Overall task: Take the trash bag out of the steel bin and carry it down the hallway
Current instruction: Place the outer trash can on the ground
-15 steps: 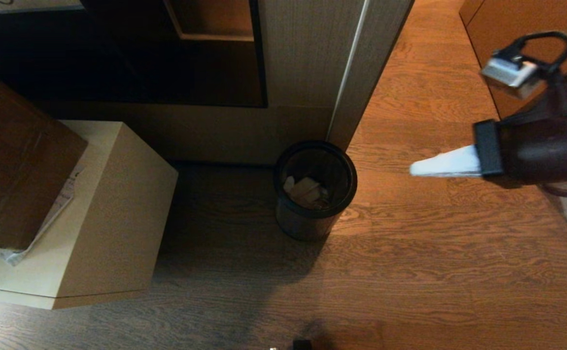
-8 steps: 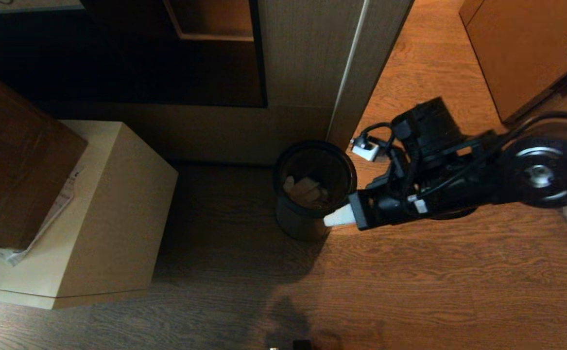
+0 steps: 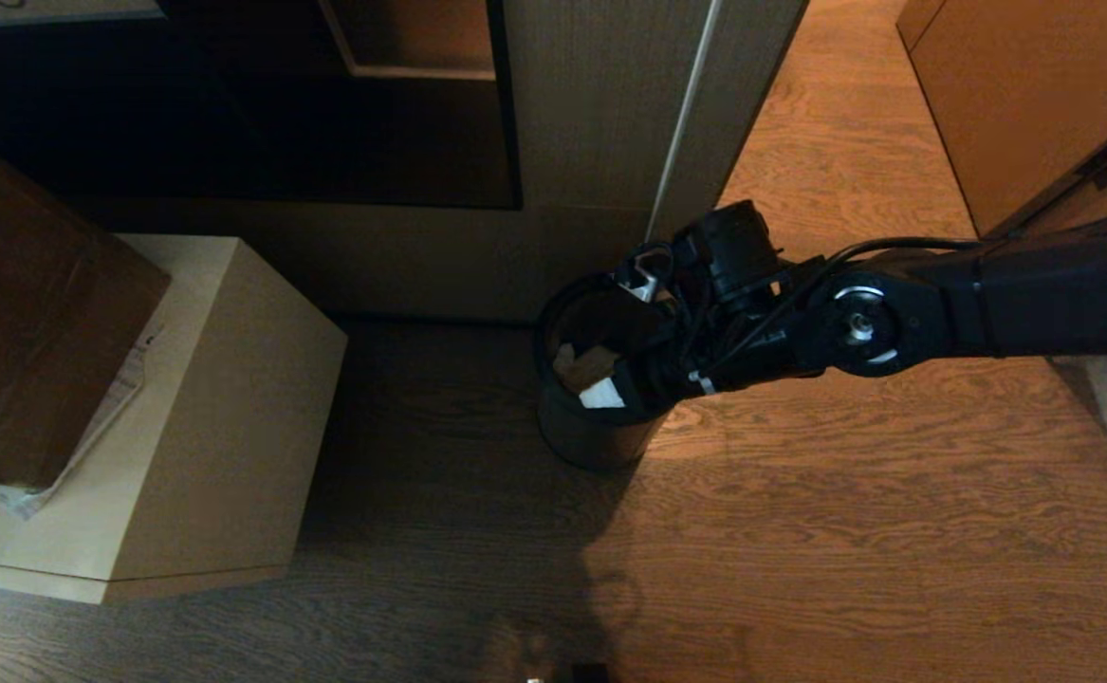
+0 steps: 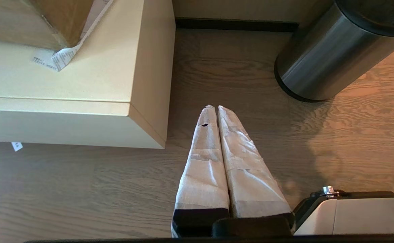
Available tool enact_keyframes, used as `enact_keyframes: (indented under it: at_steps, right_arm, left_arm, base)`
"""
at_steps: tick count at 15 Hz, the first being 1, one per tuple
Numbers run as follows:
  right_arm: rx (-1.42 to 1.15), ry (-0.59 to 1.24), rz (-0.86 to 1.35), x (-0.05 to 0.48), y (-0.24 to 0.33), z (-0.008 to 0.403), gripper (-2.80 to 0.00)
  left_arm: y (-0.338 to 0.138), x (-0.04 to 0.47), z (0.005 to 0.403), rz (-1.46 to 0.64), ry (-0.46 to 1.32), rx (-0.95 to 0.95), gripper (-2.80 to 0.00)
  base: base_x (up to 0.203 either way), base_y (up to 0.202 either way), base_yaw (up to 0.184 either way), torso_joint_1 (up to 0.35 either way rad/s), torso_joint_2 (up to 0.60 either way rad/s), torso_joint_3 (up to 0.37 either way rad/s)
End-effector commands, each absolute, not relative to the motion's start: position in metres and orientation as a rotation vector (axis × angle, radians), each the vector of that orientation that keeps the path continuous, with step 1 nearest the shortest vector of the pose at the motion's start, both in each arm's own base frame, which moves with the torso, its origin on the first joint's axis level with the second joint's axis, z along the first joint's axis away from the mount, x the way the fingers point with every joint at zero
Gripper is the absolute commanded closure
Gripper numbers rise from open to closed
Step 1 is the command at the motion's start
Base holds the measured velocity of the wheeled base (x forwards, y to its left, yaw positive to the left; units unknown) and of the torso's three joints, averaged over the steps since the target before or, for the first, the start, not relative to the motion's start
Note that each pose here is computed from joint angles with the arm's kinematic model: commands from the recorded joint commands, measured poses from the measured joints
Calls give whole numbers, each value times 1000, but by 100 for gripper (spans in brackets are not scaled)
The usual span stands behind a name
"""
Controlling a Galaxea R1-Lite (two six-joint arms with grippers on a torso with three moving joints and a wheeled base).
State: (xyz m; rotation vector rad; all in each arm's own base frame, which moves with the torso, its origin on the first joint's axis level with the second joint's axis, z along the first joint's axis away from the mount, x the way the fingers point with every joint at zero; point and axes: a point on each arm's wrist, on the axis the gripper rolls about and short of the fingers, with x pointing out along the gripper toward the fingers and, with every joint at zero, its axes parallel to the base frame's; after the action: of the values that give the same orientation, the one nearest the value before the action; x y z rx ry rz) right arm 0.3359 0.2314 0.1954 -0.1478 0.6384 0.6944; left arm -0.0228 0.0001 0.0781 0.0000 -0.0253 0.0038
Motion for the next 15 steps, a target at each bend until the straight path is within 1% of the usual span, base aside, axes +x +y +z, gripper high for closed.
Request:
enact_keyframes:
  at_steps: [1,4,6,10,15]
  right_arm:
    - [-177,639,705,343,239,186,-280]
    - [-280,607,738,350,248,176,-280]
    - [-287,606,755,347,254,174,-280]
    - [-270,520,754,361,264,175,-280]
    - [-290,558,735,376,277,138,-280]
  left_arm:
    - [0,-22,75,5,-14,0,0]
    - [0,-22,75,5,-15,0,0]
    - [0,-22,75,5,-15,0,0]
    - [0,-22,75,5,-15,0,0]
    - [0,-22,75,5,-15,0,0]
  base:
    - [0,0,0,0,0,0]
    - [0,0,0,0,0,0]
    - [0,0,0,0,0,0]
    - [0,0,0,0,0,0]
    - [0,0,0,0,0,0]
